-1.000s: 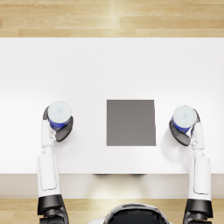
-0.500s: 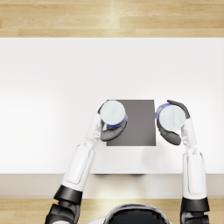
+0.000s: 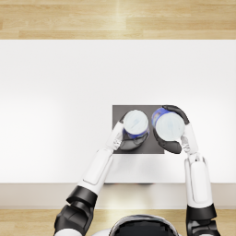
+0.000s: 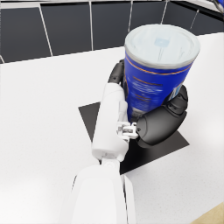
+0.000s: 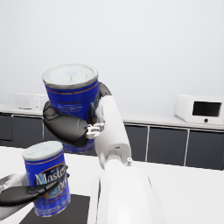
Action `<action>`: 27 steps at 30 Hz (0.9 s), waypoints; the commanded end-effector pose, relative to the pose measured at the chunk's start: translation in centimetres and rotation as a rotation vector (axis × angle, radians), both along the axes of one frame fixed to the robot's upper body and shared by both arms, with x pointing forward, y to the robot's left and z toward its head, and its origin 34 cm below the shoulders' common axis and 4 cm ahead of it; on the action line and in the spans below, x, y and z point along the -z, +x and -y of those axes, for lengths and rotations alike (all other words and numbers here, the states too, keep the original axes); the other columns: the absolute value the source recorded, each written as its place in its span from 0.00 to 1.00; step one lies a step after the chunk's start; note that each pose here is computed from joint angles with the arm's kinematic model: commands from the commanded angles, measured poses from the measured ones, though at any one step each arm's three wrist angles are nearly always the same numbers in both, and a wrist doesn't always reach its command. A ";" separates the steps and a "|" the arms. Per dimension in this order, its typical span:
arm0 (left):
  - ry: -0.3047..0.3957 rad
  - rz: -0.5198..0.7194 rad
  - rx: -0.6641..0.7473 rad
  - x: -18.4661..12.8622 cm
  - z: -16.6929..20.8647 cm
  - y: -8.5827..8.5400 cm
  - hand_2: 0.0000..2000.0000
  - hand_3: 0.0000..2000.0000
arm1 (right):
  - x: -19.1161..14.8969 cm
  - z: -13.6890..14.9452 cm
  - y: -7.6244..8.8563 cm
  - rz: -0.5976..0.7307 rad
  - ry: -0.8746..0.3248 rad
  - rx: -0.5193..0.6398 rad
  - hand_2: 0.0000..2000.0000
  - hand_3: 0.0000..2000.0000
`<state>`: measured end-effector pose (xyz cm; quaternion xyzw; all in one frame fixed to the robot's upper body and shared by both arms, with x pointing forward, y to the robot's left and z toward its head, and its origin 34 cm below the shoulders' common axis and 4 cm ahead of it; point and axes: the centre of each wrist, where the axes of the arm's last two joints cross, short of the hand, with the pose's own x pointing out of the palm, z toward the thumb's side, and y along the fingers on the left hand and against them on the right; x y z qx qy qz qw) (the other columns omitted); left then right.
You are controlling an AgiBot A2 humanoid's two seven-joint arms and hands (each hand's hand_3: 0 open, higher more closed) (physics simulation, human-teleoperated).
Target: Pick up the blue can on the left and place it in the middle, then pick up the blue can on the right and place it on top of the can in the middle
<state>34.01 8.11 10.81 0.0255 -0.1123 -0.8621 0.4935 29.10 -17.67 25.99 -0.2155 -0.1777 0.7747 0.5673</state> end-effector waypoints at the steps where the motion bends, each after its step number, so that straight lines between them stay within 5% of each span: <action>1: 0.115 -0.015 0.039 0.8 -0.1 0.7 1.00 0.76 | -1.3 -0.6 -0.1 0.046 0.004 -0.019 1.00 0.76; 2: 0.039 -0.045 -0.011 1.0 0.0 0.8 1.00 0.76 | -1.4 -0.6 -0.1 0.049 0.008 -0.018 1.00 0.76; 3: 0.128 -0.032 0.037 1.3 0.0 0.8 1.00 0.76 | -1.6 -0.7 -0.1 0.055 0.011 -0.019 1.00 0.76; 4: 0.063 -0.060 -0.009 1.5 0.0 0.9 1.00 0.76 | -1.8 -1.0 0.0 0.059 0.011 -0.027 1.00 0.76; 5: 0.139 -0.047 0.032 1.7 0.0 0.9 1.00 0.76 | -1.9 -1.1 0.0 0.063 0.010 -0.033 1.00 0.76; 7: 0.105 -0.076 0.008 2.2 0.2 0.8 1.00 0.76 | -2.5 -1.5 0.2 0.079 0.014 -0.046 1.00 0.76; 8: 0.160 -0.070 0.036 2.5 0.1 0.6 1.00 0.76 | -2.6 -1.8 0.3 0.081 0.013 -0.056 1.00 0.76; 10: 0.112 -0.085 0.003 2.6 0.2 0.5 1.00 0.76 | -3.0 -2.2 0.6 0.087 0.017 -0.064 1.00 0.76; 11: 0.108 -0.088 0.000 2.7 0.2 0.4 0.32 0.60 | -3.2 -2.5 0.7 0.089 0.017 -0.072 1.00 0.76; 12: 0.167 -0.070 0.027 2.7 0.1 0.4 0.00 0.43 | -3.3 -2.8 0.9 0.087 0.015 -0.081 1.00 0.76; 15: 0.100 -0.078 -0.067 2.6 -0.1 0.2 0.00 0.00 | -3.7 -4.0 1.4 0.087 0.012 -0.110 1.00 0.76; 18: 0.070 -0.053 -0.094 2.2 -0.3 -0.5 0.00 0.00 | -4.2 -5.3 1.8 0.090 0.003 -0.146 1.00 0.76; 23: -0.059 0.131 -0.084 -1.6 -2.5 -5.1 0.00 0.00 | -3.5 -6.7 2.3 0.056 -0.037 -0.212 1.00 0.76; 27: -0.034 0.090 -0.121 -4.8 -5.7 -8.1 0.00 0.00 | -3.2 -7.8 2.3 -0.119 -0.006 -0.077 1.00 0.76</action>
